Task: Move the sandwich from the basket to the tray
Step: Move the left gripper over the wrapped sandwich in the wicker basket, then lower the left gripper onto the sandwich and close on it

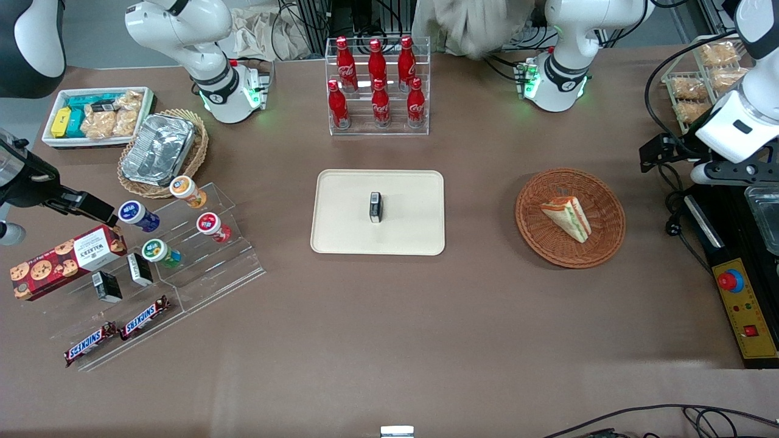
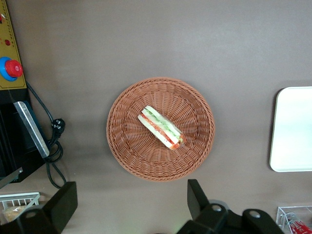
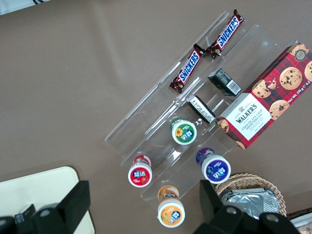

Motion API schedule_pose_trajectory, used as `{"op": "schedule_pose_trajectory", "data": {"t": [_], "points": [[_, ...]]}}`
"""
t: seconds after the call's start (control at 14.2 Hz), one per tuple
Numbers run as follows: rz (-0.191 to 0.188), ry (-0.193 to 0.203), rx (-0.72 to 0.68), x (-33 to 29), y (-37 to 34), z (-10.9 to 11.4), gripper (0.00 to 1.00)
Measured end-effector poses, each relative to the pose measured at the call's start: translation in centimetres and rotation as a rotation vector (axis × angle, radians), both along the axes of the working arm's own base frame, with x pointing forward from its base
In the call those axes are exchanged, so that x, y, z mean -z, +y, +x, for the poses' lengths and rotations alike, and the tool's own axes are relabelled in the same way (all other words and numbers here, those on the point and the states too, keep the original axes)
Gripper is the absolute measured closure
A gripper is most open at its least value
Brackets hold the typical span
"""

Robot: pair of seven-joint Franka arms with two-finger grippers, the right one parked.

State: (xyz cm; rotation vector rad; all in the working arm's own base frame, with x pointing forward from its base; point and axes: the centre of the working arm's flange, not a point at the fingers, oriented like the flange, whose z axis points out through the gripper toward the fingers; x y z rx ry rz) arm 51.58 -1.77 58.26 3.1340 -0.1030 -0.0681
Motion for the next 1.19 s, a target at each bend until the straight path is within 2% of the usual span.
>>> {"op": "schedule_pose_trajectory", "data": {"t": [0.35,0.56,0.7,0.91,1.05,1.19], "points": [[0.001,0.001,-0.012,0.0,0.0,0.0,0.00],[0.003,0.027,-0.041,1.5,0.0,-0.4,0.00],[0.004,0.015,-0.068,3.3,0.1,-1.3,0.00],[0.000,-0.069,-0.227,8.7,-0.1,-4.3,0.00],[0.005,-0.067,-0.402,12.6,-1.7,-6.6,0.00],[0.009,-0.076,-0.544,14.7,-4.2,-7.2,0.00]]}}
